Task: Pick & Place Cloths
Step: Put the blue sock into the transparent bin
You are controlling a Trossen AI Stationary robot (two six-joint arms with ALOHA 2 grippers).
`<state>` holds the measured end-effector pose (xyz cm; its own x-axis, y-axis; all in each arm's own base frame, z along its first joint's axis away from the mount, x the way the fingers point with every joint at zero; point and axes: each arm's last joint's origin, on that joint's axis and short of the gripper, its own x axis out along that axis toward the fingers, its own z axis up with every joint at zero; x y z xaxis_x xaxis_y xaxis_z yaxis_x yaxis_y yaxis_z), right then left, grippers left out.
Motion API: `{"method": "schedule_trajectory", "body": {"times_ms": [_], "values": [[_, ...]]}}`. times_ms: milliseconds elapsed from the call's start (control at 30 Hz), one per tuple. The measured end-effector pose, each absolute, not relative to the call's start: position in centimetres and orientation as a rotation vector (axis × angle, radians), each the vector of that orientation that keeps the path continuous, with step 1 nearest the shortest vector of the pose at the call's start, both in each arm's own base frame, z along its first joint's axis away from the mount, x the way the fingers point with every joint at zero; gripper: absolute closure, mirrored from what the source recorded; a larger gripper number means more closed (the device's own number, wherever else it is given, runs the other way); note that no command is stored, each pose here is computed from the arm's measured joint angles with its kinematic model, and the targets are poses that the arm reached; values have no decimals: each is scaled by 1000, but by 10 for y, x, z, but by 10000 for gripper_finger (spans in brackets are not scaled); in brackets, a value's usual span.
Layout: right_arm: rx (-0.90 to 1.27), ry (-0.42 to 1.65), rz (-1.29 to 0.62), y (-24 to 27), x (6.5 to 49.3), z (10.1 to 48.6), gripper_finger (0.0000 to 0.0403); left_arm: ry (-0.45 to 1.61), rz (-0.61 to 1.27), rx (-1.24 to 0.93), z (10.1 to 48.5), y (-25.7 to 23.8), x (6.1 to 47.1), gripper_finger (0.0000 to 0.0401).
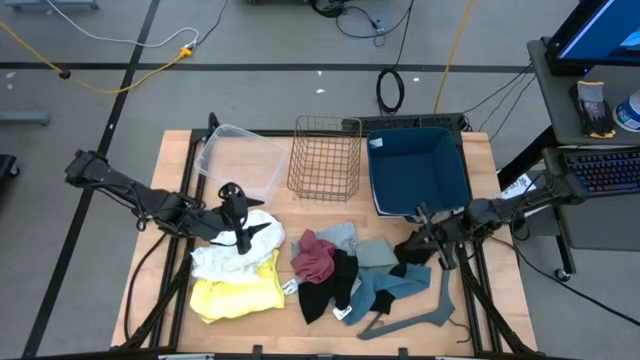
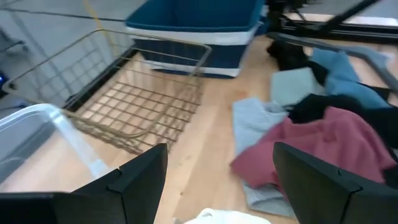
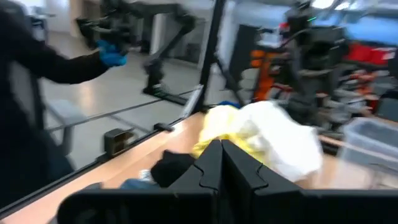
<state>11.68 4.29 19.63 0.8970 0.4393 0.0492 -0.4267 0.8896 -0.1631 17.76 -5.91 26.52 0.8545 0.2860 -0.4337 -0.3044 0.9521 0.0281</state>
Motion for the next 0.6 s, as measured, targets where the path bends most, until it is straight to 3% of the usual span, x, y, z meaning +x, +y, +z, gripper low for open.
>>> {"method": "schedule_trajectory", "body": {"times_ms": [233, 400, 600], "values": [[-212, 0, 530, 63, 138, 204, 403, 471, 220, -79, 264, -66, 176, 105], [-315, 135, 462, 83, 160, 214, 399, 470, 210, -109, 264, -68, 176, 105], [-357, 357, 370, 105, 187, 216, 359, 466, 204, -113, 265, -69, 175, 105]]}}
